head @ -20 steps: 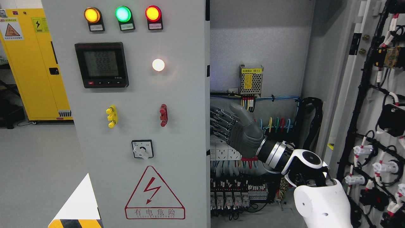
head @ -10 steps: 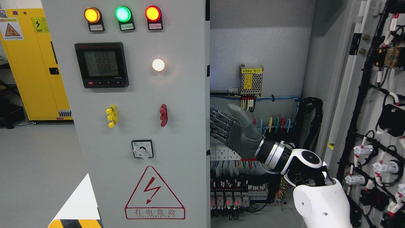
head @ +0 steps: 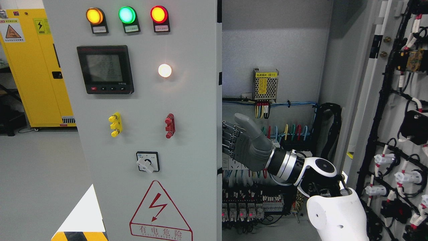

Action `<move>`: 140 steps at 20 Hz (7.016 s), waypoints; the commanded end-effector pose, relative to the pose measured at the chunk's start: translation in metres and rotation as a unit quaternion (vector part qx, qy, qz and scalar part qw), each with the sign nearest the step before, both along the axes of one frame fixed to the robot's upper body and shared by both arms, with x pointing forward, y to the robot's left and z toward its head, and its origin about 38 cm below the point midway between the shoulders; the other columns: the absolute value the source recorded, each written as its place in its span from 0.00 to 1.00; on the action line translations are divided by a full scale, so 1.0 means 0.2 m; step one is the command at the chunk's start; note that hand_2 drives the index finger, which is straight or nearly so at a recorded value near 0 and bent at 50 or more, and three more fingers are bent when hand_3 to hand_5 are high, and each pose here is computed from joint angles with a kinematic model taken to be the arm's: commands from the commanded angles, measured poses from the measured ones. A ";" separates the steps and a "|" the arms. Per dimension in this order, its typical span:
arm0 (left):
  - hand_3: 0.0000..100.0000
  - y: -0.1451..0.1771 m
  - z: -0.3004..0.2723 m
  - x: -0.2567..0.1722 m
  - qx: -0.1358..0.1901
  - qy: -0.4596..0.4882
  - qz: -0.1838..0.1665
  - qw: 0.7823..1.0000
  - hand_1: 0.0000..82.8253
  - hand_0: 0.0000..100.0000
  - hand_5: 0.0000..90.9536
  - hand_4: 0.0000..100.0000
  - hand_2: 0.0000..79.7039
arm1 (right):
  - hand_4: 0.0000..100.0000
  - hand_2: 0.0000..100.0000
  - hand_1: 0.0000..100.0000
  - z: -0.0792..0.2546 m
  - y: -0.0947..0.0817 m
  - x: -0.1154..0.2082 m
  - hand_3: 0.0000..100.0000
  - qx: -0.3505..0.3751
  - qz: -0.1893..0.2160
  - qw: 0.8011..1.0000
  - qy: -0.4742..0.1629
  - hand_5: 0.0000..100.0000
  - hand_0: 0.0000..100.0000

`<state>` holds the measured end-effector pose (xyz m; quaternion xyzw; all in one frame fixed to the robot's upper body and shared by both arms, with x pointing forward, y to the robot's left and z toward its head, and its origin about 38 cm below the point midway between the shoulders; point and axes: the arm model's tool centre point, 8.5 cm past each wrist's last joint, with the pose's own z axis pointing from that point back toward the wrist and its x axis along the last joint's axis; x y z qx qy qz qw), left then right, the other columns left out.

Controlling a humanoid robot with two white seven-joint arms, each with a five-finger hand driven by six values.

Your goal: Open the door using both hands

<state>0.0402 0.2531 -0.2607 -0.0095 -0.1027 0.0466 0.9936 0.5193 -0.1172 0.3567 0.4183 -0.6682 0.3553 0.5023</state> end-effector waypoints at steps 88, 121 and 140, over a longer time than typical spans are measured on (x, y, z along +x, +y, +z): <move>0.00 -0.08 0.00 -0.03 -0.012 0.008 0.000 1.000 0.00 0.00 0.00 0.00 0.00 | 0.00 0.00 0.00 -0.76 1.12 -1.13 0.00 -0.091 0.207 0.973 0.035 0.00 0.24; 0.00 -0.07 0.13 0.62 -0.065 -0.198 -0.041 0.977 0.00 0.00 0.00 0.00 0.00 | 0.00 0.00 0.00 -1.06 -0.06 -1.13 0.00 0.028 -0.215 0.972 0.094 0.00 0.24; 0.00 -0.22 1.72 1.02 -0.129 -0.680 -0.130 0.710 0.00 0.00 0.00 0.00 0.00 | 0.00 0.00 0.00 -1.09 -0.88 -1.61 0.00 -0.001 -0.402 0.913 -0.064 0.00 0.24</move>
